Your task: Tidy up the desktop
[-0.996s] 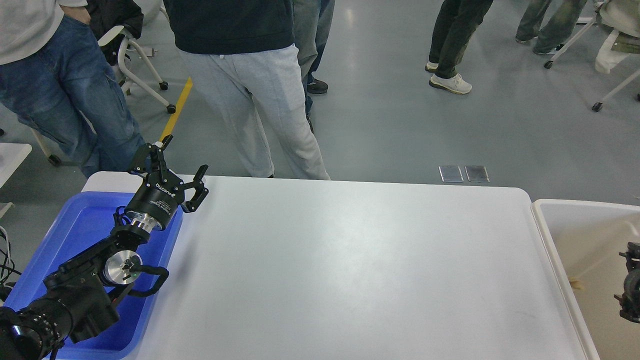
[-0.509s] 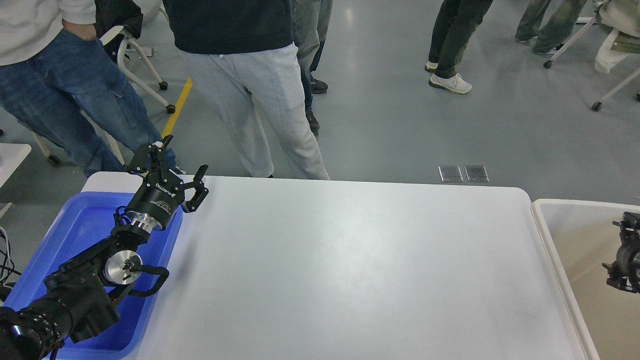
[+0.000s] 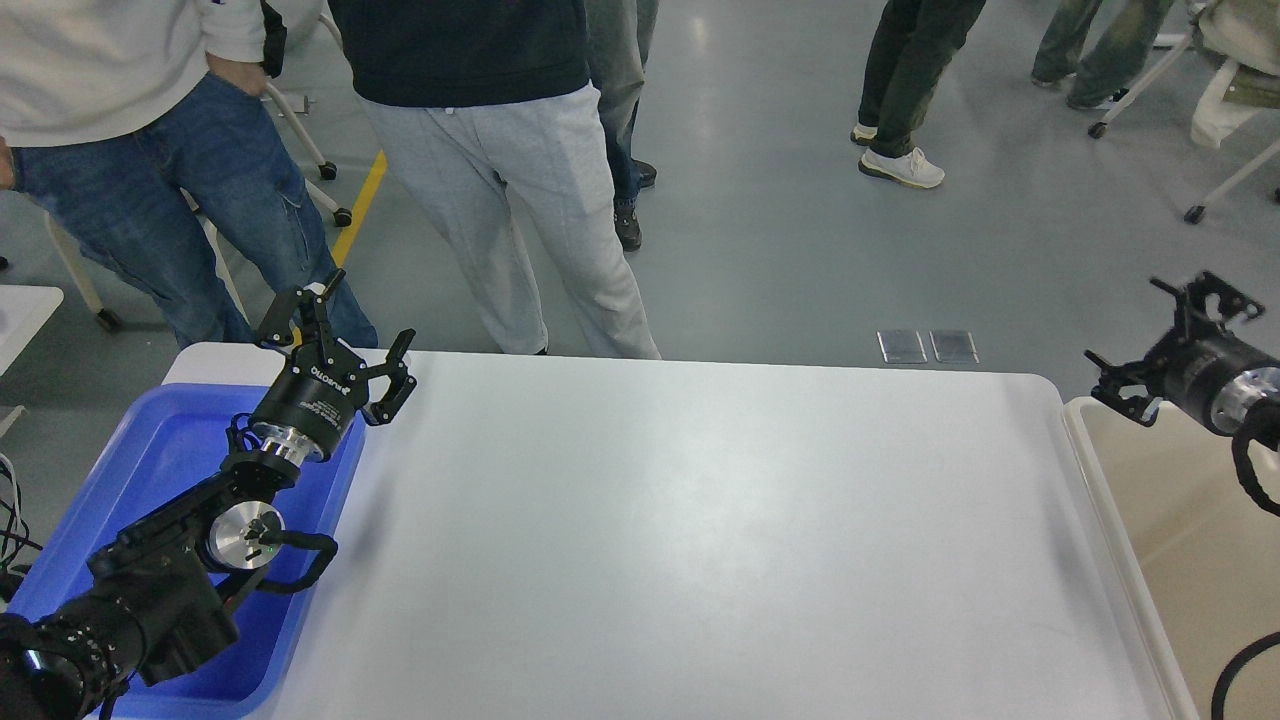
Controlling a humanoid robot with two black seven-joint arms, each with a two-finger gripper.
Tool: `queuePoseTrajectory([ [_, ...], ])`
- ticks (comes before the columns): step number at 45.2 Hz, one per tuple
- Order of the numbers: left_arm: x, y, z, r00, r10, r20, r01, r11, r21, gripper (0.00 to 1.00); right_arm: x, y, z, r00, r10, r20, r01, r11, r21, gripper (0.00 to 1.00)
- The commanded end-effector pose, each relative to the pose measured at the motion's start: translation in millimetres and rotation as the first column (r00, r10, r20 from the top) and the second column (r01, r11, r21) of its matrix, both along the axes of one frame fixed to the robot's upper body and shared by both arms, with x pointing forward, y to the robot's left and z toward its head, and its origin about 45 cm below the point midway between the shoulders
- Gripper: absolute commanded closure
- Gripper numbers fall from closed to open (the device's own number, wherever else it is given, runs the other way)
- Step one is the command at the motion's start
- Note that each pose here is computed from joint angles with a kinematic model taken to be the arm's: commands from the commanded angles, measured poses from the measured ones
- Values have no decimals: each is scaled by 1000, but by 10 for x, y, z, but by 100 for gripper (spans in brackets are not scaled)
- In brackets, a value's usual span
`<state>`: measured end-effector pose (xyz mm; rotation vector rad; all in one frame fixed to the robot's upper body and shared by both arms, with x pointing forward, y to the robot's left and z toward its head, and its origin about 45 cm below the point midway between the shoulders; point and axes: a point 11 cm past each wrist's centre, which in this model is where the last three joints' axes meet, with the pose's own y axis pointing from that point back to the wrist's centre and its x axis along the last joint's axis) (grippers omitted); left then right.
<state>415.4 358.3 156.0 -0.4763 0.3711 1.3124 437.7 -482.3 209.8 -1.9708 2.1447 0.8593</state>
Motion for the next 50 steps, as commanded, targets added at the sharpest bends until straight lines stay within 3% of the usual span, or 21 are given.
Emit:
queuePoseTrajectory([
  [1,0,2,-1,1000,1,-1,-1,1000,1,0,208,666,428,967,162,199,-194,969,153,0],
  [7,0,0,-1,1000,0,0,0,1000,0,0,278,1242,477,932,246,266,-310,922,233,0],
  [20,0,0,-1,1000,0,0,0,1000,0,0,236,1910,153,915,312,253,-386,859,336,0],
  [50,0,0,-1,1000,0,0,0,1000,0,0,-111,2328,-468,912,361,196,-411,796,444,0],
])
